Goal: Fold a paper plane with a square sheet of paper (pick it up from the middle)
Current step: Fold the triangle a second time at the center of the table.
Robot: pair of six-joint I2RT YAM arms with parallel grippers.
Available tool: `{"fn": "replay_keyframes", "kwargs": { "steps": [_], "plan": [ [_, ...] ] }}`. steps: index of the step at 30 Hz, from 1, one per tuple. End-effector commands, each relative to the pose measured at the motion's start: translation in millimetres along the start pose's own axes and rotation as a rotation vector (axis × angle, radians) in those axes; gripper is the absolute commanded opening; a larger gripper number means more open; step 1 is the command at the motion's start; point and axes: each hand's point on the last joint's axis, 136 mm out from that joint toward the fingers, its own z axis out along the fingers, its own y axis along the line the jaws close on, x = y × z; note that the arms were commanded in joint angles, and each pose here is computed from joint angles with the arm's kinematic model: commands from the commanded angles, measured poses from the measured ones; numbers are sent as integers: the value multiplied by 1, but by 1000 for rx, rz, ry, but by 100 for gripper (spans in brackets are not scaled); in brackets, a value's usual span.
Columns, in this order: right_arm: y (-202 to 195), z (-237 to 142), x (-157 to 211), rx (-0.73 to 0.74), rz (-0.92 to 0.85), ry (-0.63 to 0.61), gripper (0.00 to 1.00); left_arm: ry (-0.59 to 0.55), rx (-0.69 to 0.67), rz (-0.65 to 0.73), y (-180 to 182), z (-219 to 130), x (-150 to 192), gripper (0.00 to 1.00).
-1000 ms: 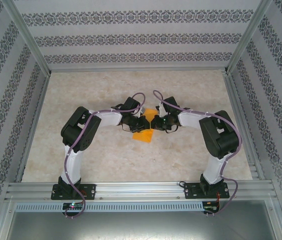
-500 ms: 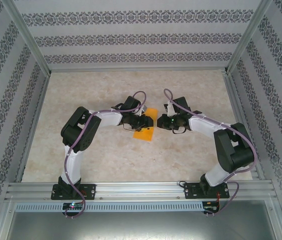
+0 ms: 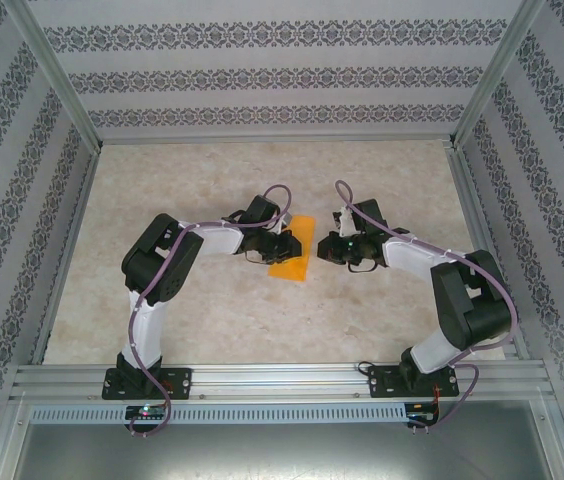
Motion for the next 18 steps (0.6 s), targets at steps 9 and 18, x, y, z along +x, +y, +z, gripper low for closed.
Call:
{"fn": "replay_keyframes", "kwargs": {
  "steps": [9,18],
  "plan": [
    [17,32,-5,-79,11,40,4,37,-77,-1,22,6,18,8],
    [6,55,-9,-60,27,67,2,32,-76,10,20,3,17,8]
  ]
}}
